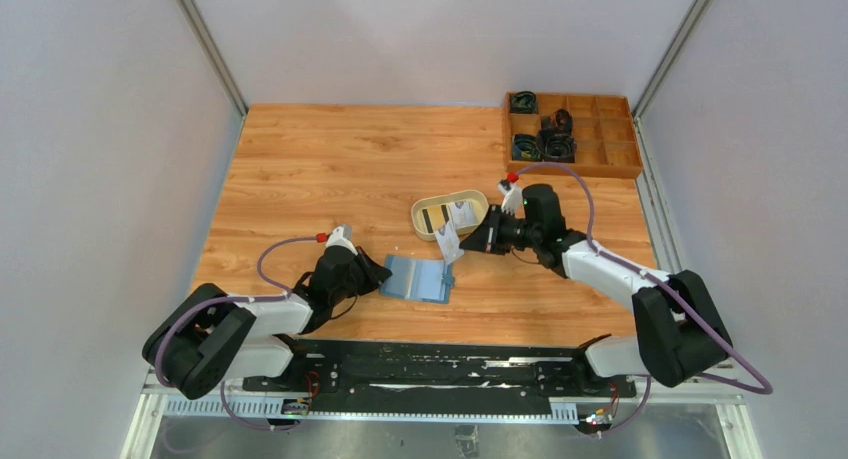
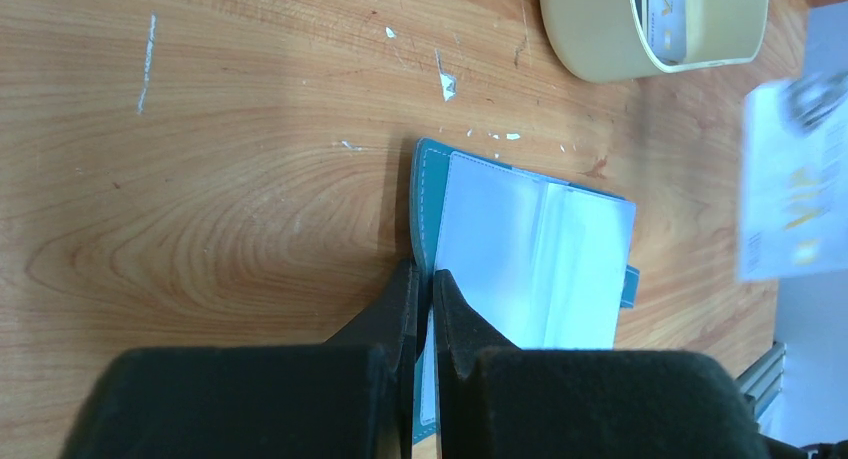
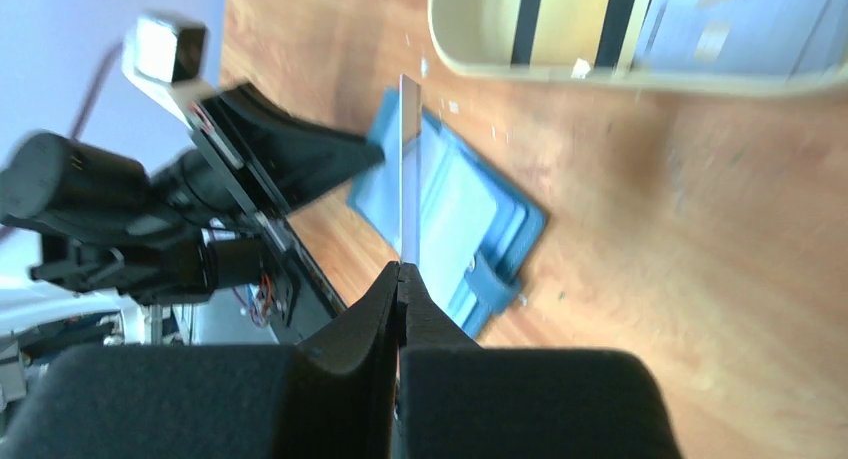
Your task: Take the credit cards out of the card holder
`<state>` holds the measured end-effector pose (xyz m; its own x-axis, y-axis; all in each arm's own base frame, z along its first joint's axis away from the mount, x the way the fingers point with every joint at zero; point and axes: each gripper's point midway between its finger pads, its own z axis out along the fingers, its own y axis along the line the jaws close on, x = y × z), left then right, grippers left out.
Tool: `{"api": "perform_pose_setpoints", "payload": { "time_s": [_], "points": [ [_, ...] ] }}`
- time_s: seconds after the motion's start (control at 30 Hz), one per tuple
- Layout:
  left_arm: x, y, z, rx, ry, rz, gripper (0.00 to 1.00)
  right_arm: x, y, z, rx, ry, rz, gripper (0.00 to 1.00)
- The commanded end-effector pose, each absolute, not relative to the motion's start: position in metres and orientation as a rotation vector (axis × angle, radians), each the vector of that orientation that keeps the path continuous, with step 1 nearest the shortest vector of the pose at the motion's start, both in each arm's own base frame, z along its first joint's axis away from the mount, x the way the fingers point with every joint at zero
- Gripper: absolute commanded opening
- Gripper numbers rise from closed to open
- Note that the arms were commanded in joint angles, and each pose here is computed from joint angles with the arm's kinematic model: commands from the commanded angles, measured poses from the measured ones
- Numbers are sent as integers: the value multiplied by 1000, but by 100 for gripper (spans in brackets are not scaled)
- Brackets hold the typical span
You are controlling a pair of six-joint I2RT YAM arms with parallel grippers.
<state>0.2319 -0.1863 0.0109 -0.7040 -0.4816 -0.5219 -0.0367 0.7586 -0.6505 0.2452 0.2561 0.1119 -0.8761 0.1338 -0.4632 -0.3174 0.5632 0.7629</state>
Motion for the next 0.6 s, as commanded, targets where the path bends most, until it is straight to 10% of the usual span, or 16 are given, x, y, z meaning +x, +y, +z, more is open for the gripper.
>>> {"api": "perform_pose_setpoints", "payload": {
  "time_s": [0.0,0.57],
  "points": [
    [168,-129,-67,-356,2585,-424,0,273,238,149,-188,2243,1259,0],
    [171,-131,-68,-343,2594,-418,0,355,211,156,-70,2244,1178,0]
  ]
}}
